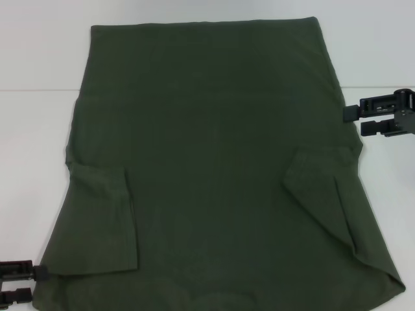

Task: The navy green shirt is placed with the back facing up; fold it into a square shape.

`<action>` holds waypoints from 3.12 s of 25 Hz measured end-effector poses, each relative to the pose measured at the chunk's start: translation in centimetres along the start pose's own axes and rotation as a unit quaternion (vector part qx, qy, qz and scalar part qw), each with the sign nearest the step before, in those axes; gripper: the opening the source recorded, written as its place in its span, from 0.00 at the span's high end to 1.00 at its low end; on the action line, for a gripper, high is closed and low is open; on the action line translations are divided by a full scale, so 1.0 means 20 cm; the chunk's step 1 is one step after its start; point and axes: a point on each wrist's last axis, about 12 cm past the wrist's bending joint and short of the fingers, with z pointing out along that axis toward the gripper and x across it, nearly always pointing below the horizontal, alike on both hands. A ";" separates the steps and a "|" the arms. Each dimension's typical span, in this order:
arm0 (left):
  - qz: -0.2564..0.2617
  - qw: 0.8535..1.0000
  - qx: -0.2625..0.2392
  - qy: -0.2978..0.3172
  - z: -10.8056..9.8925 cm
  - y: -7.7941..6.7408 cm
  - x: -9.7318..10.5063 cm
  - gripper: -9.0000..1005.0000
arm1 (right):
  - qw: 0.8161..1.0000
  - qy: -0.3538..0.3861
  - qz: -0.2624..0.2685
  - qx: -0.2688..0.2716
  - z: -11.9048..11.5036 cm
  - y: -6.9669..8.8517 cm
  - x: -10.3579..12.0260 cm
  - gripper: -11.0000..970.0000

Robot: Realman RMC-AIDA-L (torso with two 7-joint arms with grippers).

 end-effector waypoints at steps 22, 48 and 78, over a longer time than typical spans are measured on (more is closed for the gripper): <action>0.010 1.000 0.004 0.026 0.11 -0.08 -0.04 0.33 | 1.000 -0.009 0.004 -0.003 -0.02 -0.01 0.00 0.27; 0.065 0.996 0.069 0.001 0.07 -0.16 -0.07 0.95 | 1.000 0.010 -0.013 -0.013 -0.11 -0.04 0.06 0.29; 0.071 0.989 0.125 -0.041 0.12 -0.26 -0.18 0.98 | 0.977 0.191 -0.023 0.096 -0.14 -0.18 0.40 0.32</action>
